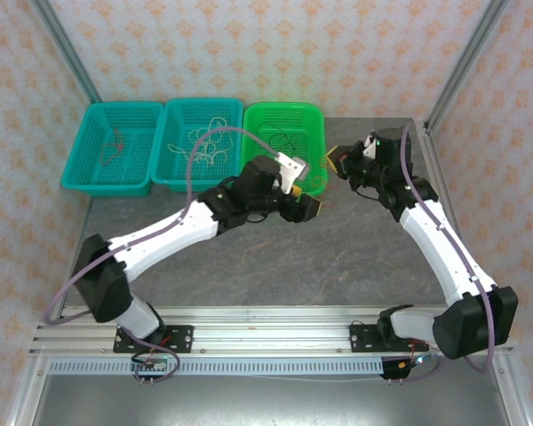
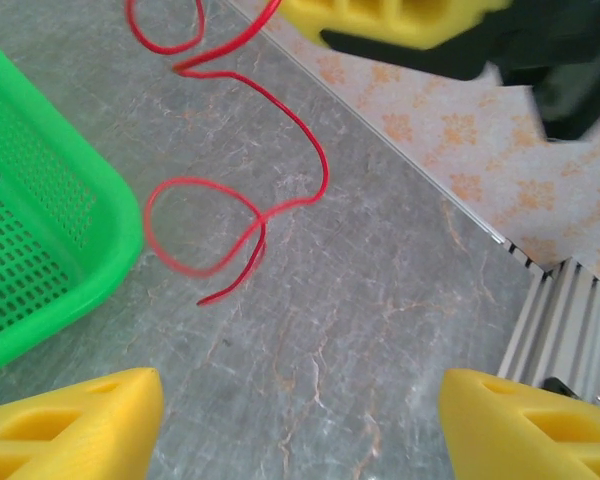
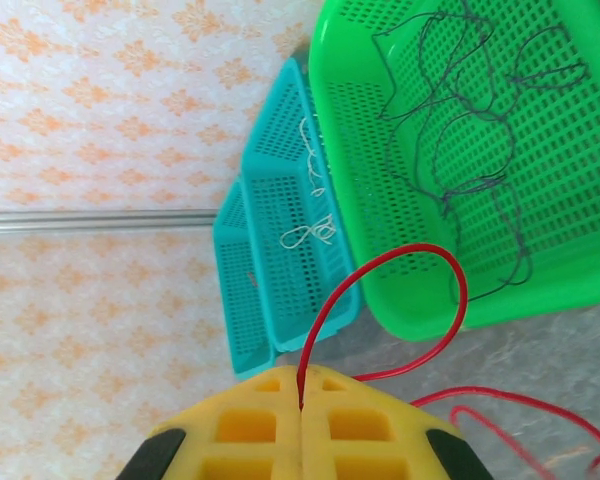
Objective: Untangle the cables
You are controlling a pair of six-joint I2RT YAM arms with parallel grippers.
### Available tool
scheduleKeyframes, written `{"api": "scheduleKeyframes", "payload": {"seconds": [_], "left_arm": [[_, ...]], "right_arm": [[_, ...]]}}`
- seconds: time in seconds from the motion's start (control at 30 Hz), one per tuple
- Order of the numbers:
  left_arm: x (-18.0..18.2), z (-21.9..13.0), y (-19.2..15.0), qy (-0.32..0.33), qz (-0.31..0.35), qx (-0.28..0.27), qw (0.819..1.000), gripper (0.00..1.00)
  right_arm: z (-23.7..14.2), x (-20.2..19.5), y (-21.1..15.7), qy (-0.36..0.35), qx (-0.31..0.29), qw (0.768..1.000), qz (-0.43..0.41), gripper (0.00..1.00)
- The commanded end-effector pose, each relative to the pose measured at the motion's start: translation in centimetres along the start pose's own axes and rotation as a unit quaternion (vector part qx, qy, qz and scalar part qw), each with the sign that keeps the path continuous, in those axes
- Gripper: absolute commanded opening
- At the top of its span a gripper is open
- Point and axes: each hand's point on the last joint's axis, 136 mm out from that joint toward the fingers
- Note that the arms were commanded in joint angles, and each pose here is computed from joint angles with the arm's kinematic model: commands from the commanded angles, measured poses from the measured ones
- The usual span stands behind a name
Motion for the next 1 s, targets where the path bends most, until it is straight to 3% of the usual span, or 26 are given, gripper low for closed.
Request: {"api": "scheduleKeyframes", "payload": {"seconds": [0.0, 0.17, 0.2, 0.27, 0.33, 0.43, 0.7, 0.87, 0.97], "left_arm": [[-0.3, 1.1, 3.7, -0.005, 0.028, -0.054, 0.998, 0.74], [2.2, 4.0, 3.9, 0.050, 0.024, -0.056, 0.997, 0.76], [2.3, 4.1, 4.2, 0.051, 0.022, -0.062, 0.997, 0.72], [2.4, 4.2, 4.6, 0.052, 0.016, -0.069, 0.996, 0.52], [2.1, 3.7, 5.0, 0.048, 0.011, -0.075, 0.996, 0.21], [2.1, 2.6, 5.1, 0.053, 0.006, -0.083, 0.995, 0.00], [4.1, -1.6, 4.9, 0.049, -0.061, -0.132, 0.988, 0.00], [5.0, -5.5, 5.6, 0.059, -0.078, -0.162, 0.982, 0.00], [5.4, -8.1, 6.4, 0.086, -0.060, -0.169, 0.980, 0.00]], "right_arm": [[-0.7, 3.8, -0.8, 0.051, -0.006, 0.998, 0.025, 0.00], [-0.5, 4.7, -2.2, 0.060, 0.006, 0.998, 0.032, 0.00], [-0.5, 4.7, -2.3, 0.060, 0.006, 0.998, 0.033, 0.00], [-0.5, 4.4, -2.3, 0.057, 0.002, 0.998, 0.035, 0.00], [-0.7, 3.8, -2.0, 0.049, -0.010, 0.998, 0.032, 0.00], [-0.7, 2.7, -1.5, 0.036, -0.027, 0.999, 0.030, 0.00], [-0.5, 0.4, 0.0, 0.013, -0.049, 0.998, 0.040, 0.00], [-0.5, -0.9, -0.4, -0.002, -0.034, 0.999, 0.016, 0.31], [-1.2, -0.6, -1.3, 0.012, -0.017, 1.000, -0.010, 0.40]]}}
Point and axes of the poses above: each hand's point on the last joint's axis, 136 mm out from that joint toward the fingers, its own z axis out along the fingers, its own x axis along the line the jaws close on, y = z × x, and after that the axes turned 6 degrees about z, right-handed
